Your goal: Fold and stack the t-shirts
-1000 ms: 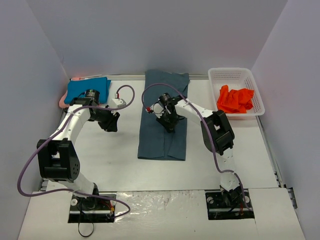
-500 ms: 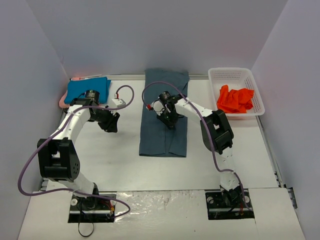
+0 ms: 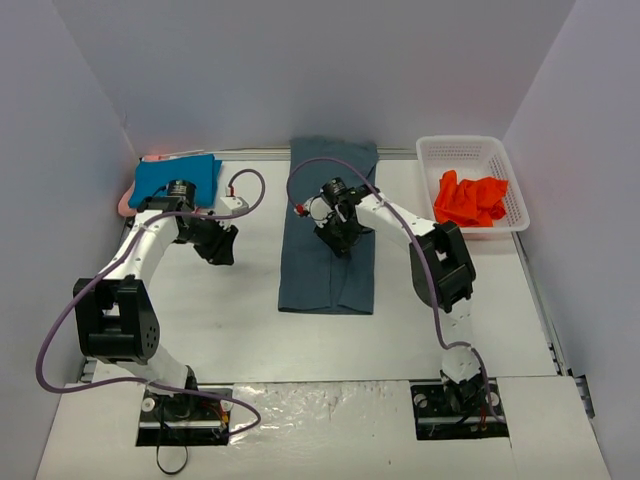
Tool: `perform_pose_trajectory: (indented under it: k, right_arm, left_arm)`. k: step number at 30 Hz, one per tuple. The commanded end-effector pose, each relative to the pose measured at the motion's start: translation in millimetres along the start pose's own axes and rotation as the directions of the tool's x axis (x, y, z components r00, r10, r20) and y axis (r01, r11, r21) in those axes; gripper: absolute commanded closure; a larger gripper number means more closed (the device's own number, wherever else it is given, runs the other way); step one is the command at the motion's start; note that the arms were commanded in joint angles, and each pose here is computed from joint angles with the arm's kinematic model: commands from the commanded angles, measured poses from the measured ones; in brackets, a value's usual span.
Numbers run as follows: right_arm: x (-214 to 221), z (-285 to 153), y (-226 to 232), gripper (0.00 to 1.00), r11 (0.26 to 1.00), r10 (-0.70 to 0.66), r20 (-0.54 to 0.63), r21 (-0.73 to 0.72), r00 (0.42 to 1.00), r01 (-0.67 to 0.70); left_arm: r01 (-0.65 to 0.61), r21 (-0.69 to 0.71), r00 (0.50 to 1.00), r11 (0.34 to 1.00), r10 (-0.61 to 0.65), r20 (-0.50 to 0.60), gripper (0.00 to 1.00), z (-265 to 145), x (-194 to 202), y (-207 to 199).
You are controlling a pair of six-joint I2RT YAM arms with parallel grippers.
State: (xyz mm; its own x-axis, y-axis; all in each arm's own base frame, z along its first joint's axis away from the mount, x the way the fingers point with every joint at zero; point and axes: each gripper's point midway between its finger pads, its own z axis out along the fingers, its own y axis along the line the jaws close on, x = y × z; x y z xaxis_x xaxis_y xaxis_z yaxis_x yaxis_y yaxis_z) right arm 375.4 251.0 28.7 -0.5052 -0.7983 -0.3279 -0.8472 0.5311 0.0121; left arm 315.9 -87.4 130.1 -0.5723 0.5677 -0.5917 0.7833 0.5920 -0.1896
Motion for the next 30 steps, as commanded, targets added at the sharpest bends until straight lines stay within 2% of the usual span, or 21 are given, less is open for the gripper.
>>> perform_pose_trajectory:
  k: [1,3,4,5,6,7,10,12,13,15,16,17,18,20,22,23,24,25,26,28,30]
  right_arm:
    - [-20,-71,15,0.84,1.0,-0.001,0.115,-0.031,0.993,0.005]
    - [-23,-95,13,0.83,1.0,-0.01,0.155,0.0,0.988,0.011]
    - [-24,-104,10,0.81,1.0,-0.012,0.169,0.021,0.985,0.009]
    - [-25,-124,3,0.75,0.998,-0.008,0.201,0.062,0.979,-0.005]
    - [-25,-134,-1,0.73,0.996,-0.008,0.217,0.087,0.976,-0.011]
    - [-27,-156,-5,0.71,0.991,-0.01,0.258,0.129,0.966,-0.024]
    - [-25,-202,-20,0.62,0.976,0.012,0.354,0.199,0.935,-0.087]
    - [-14,-215,-27,0.62,0.97,0.043,0.407,0.203,0.913,-0.136]
    - [-10,-238,-24,0.62,0.964,0.036,0.462,0.218,0.886,-0.153]
    - [12,-227,-19,0.62,0.967,0.075,0.475,0.18,0.877,-0.18]
    - [19,-237,-15,0.74,0.96,0.078,0.505,0.195,0.86,-0.201]
    - [29,-232,-14,0.8,0.951,0.112,0.505,0.196,0.856,-0.241]
    - [47,-212,-13,0.84,0.938,0.18,0.492,0.175,0.852,-0.3]
    - [65,-213,-14,0.9,0.923,0.197,0.512,0.191,0.836,-0.335]
    - [89,-212,-20,0.79,0.914,0.165,0.491,0.249,0.856,-0.32]
    - [95,-212,-21,0.45,0.911,0.151,0.482,0.271,0.863,-0.31]
    - [99,-213,-21,0.25,0.909,0.139,0.483,0.283,0.864,-0.305]
    - [108,-214,-18,0.1,0.91,0.123,0.49,0.292,0.863,-0.296]
    - [109,-214,-13,0.02,0.919,0.109,0.504,0.277,0.857,-0.28]
    - [118,-226,-18,0.01,0.908,0.104,0.547,0.289,0.831,-0.304]
    - [122,-219,-7,0.03,0.927,0.112,0.563,0.237,0.819,-0.29]
  left_arm:
    - [-0.019,-0.005,0.998,1.0,0.02,0.052,0.66,-16,-11,-6]
    - [-0.022,-0.002,0.998,1.0,0.022,0.06,0.64,-18,-12,-7]
    - [-0.021,-0.003,0.997,1.0,0.021,0.071,0.56,-20,-13,-8]
    - [-0.018,-0.007,0.997,1.0,0.018,0.078,0.44,-23,-15,-9]
    - [-0.021,-0.012,0.996,1.0,0.022,0.085,0.09,-25,-17,-9]
    - [-0.03,-0.023,0.993,0.999,0.033,0.111,0.06,-30,-21,-11]
    - [-0.054,-0.069,0.983,0.996,0.065,0.173,0.06,-41,-33,-14]
    - [-0.061,-0.117,0.971,0.991,0.085,0.221,0.06,-49,-42,-14]
    - [-0.058,-0.14,0.969,0.988,0.09,0.232,0.06,-52,-43,-13]
    - [-0.085,-0.192,0.954,0.978,0.135,0.267,0.06,-61,-49,-14]
    - [-0.104,-0.188,0.949,0.977,0.155,0.276,0.06,-60,-50,-19]
    - [-0.119,-0.191,0.943,0.974,0.171,0.287,0.06,-63,-53,-23]
    - [-0.135,-0.194,0.936,0.972,0.189,0.296,0.06,-65,-56,-26]
    - [-0.1,-0.209,0.937,0.973,0.163,0.31,0.06,-70,-59,-26]
    - [-0.071,-0.257,0.941,0.964,0.151,0.304,0.06,-76,-62,-21]
    - [-0.083,-0.251,0.941,0.965,0.158,0.298,0.06,-77,-63,-23]
    - [-0.095,-0.203,0.936,0.974,0.157,0.314,0.06,-78,-67,-33]
    - [-0.097,-0.182,0.933,0.979,0.153,0.327,0.06,-77,-69,-36]
    - [-0.061,-0.157,0.932,0.986,0.113,0.345,0.06,-76,-71,-39]
    - [-0.033,-0.121,0.928,0.992,0.075,0.365,0.06,-72,-75,-42]
    - [0.011,-0.131,0.919,0.991,0.042,0.392,0.06,-69,-81,-39]
